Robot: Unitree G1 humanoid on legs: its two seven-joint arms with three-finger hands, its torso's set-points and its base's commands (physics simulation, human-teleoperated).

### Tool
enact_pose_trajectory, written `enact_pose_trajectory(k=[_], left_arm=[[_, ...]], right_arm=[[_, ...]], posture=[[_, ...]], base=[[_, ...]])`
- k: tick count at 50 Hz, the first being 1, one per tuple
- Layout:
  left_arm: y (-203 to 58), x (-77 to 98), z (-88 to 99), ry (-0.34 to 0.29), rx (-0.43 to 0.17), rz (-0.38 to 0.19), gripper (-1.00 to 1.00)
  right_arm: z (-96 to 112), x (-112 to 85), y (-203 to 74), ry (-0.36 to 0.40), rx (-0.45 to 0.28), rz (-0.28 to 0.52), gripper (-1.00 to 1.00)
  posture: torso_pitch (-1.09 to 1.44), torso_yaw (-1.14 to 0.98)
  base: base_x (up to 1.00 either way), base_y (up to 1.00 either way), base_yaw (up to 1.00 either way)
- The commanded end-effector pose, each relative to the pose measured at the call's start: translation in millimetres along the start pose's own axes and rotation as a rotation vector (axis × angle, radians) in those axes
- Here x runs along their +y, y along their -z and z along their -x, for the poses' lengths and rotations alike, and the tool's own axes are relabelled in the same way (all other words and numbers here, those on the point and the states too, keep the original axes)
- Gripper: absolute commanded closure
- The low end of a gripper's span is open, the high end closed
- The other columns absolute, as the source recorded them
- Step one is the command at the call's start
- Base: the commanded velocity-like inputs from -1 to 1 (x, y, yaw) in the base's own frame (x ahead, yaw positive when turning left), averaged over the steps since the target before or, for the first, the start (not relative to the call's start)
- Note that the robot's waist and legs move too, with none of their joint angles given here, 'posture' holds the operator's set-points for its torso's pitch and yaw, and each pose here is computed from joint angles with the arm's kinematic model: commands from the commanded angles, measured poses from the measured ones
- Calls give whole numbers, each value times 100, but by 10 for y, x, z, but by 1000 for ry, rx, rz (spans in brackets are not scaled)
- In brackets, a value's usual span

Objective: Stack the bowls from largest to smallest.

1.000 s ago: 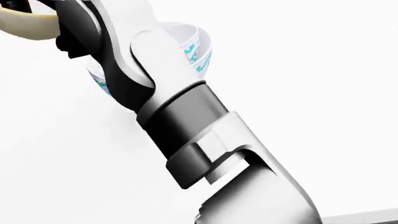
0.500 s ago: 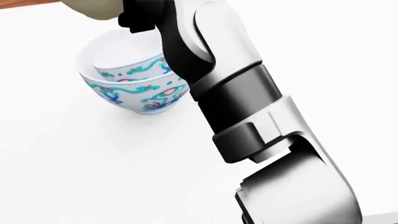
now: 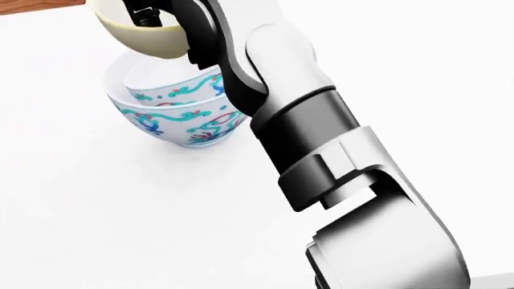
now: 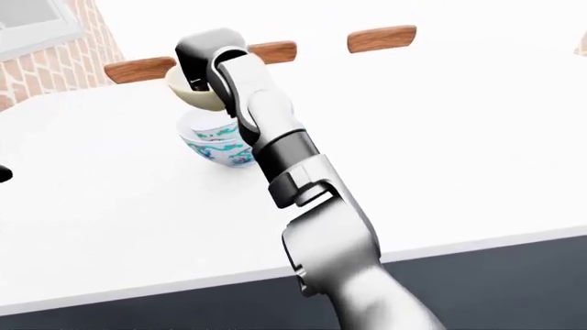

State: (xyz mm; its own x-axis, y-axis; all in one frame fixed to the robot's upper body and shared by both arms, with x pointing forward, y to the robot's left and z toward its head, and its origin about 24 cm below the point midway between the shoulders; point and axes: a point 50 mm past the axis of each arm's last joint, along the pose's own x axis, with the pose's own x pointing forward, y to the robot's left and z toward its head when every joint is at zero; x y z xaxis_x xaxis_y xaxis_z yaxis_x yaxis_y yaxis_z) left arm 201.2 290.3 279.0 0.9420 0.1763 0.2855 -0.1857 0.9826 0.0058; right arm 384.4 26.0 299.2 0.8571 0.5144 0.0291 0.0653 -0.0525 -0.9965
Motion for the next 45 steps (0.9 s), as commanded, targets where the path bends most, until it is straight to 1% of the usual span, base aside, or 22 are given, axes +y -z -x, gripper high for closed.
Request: enact_pose_trajectory(k=[1,2,7,15,16,18,19,25,30,31,32,35,40,44,45], left_arm=[[-125,8,10,-7,-70,-16,-100],[-113,10,15,-8,-70,-18,-100],[-108,46,23,-16,-69,-13,-100],[-98,33,30,-13,-69,-8,-100],[-101,35,30,-14,-69,-8,-100],[-108,40,30,-15,-69,-8,-100],[-108,41,28,-15,-69,-8,-100],[-105,32,30,-14,-69,-6,-100],[-108,36,30,-15,-71,-7,-100],[-101,37,31,-16,-71,-10,-100],[-91,39,31,-17,-68,-8,-100],[-84,42,31,-16,-67,-8,-100],[-65,48,22,-15,-64,-7,-100],[-68,51,22,-16,-66,-9,-100],[-61,51,21,-16,-64,-8,-100]], right_arm=[[46,-280,-39,114,-12,34,100],[41,-263,-33,111,-4,50,100],[31,-247,-47,110,-2,60,100],[24,-197,-10,96,12,60,100],[24,-197,-8,97,13,59,97],[24,-208,-2,100,17,60,84],[25,-211,0,100,18,60,84],[26,-207,12,100,22,61,68],[14,-162,16,93,24,60,71],[9,-147,13,93,23,55,60],[6,-144,9,93,23,54,55],[-7,-105,-3,84,20,42,48],[-13,-113,4,87,21,46,42],[-18,-99,6,88,22,47,40],[-21,-81,-1,88,22,51,37]], posture=[[-24,0],[-24,0],[-24,0],[-24,0],[-24,0],[-24,0],[-24,0],[-24,0],[-24,0],[-24,0],[-24,0],[-24,0],[-24,0],[-24,0],[-24,0]], base=[[0,0,0],[0,0,0],[0,0,0],[0,0,0],[0,0,0],[0,0,0],[0,0,0],[0,0,0],[0,0,0],[0,0,0],[0,0,0],[0,0,0],[0,0,0],[0,0,0],[0,0,0]])
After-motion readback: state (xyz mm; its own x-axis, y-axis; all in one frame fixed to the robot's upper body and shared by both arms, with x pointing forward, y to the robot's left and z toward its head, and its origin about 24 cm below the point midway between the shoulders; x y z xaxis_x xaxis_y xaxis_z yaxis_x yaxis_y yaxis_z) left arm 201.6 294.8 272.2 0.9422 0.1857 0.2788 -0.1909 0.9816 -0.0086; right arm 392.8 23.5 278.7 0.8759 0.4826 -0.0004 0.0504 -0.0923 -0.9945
